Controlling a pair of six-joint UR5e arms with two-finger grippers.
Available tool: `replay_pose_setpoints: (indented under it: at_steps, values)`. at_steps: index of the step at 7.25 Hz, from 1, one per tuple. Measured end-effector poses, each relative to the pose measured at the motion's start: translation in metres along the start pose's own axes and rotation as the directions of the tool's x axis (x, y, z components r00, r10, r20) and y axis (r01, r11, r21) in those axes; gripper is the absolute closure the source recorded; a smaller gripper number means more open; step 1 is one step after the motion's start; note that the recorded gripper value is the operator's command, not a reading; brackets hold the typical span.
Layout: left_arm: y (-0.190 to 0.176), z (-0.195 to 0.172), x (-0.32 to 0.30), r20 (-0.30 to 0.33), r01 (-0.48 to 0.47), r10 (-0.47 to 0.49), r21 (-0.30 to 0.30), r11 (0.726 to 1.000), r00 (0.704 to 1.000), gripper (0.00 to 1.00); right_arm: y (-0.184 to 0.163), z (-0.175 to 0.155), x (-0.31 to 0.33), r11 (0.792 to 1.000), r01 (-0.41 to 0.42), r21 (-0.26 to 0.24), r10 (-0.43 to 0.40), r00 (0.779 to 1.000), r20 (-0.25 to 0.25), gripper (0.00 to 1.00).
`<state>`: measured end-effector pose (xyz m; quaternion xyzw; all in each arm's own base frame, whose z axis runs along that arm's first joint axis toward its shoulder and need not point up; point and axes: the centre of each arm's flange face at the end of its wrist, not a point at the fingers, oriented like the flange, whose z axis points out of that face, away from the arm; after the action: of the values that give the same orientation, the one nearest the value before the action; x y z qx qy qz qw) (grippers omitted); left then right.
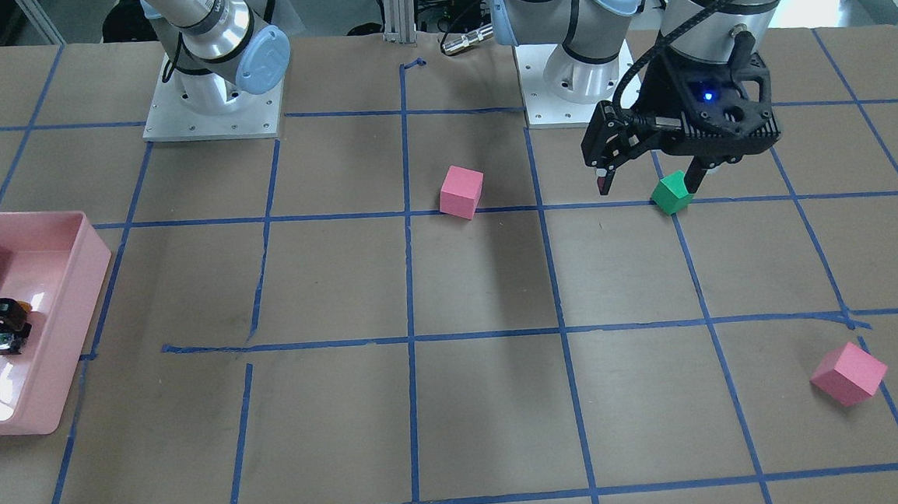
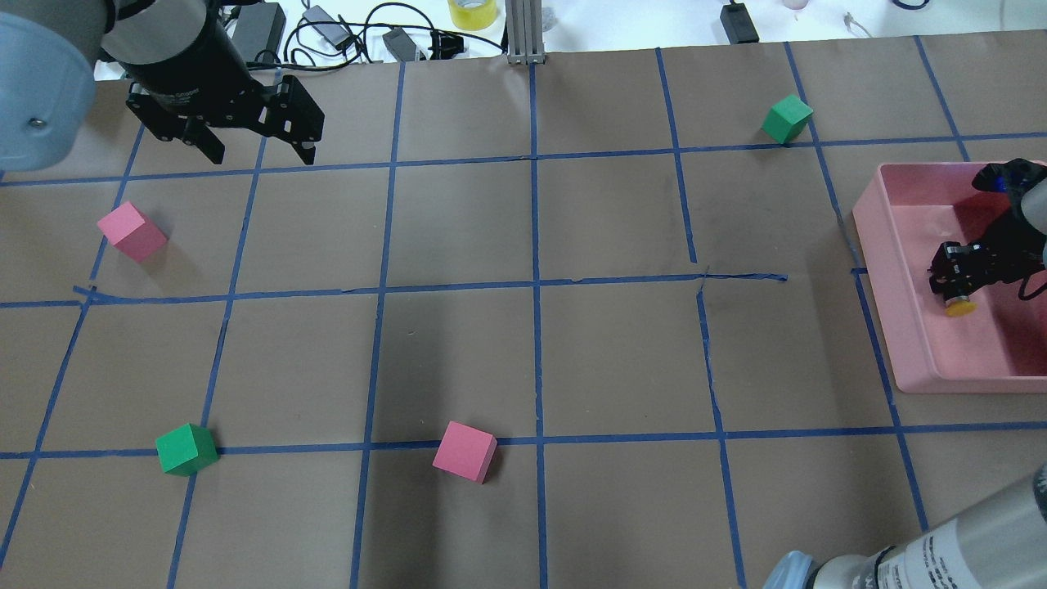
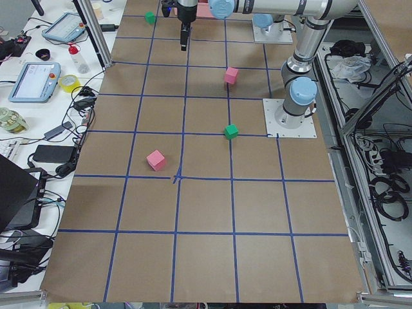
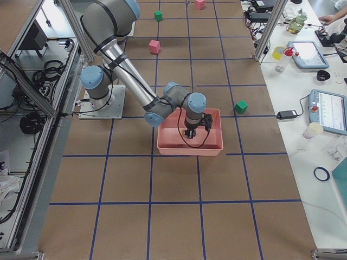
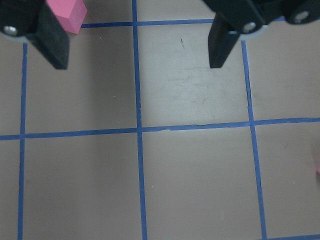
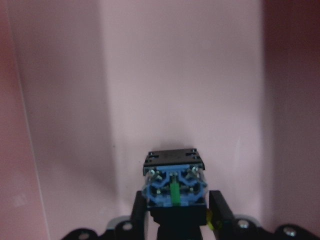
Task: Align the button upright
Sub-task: 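Lift the button switch out of the tray with the right gripper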
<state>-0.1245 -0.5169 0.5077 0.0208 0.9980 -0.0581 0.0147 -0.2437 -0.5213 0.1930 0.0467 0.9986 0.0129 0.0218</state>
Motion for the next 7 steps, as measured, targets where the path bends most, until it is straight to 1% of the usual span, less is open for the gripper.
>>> replay_pose_setpoints:
  at_steps: [1, 3, 5, 6, 7]
  values:
    - [0.000, 0.000, 0.000, 0.001, 0.000, 0.000, 0.000, 1.000, 1.000, 0.00, -0.002, -0.007, 0.001, 1.000, 0.001, 0.011, -0.001, 1.000, -0.009, 1.00]
    - [0.000, 0.000, 0.000, 0.001, -0.001, 0.001, 0.000, 1.000, 1.000, 0.00, -0.007, -0.046, 0.004, 0.999, 0.003, 0.047, -0.001, 0.999, -0.035, 1.00]
    - [0.000, 0.000, 0.000, 0.001, -0.001, 0.001, 0.000, 1.000, 1.000, 0.00, -0.014, -0.105, 0.000, 0.998, 0.012, 0.062, -0.009, 0.999, -0.045, 1.00]
    - [0.000, 0.000, 0.000, 0.001, -0.001, 0.001, 0.000, 1.000, 1.000, 0.00, -0.019, -0.135, -0.010, 0.997, 0.027, 0.067, -0.024, 0.999, -0.047, 1.00]
    - [0.000, 0.000, 0.000, 0.001, -0.001, 0.001, 0.000, 1.000, 1.000, 0.00, -0.026, -0.165, -0.033, 0.996, 0.051, 0.074, -0.047, 0.998, -0.050, 1.00]
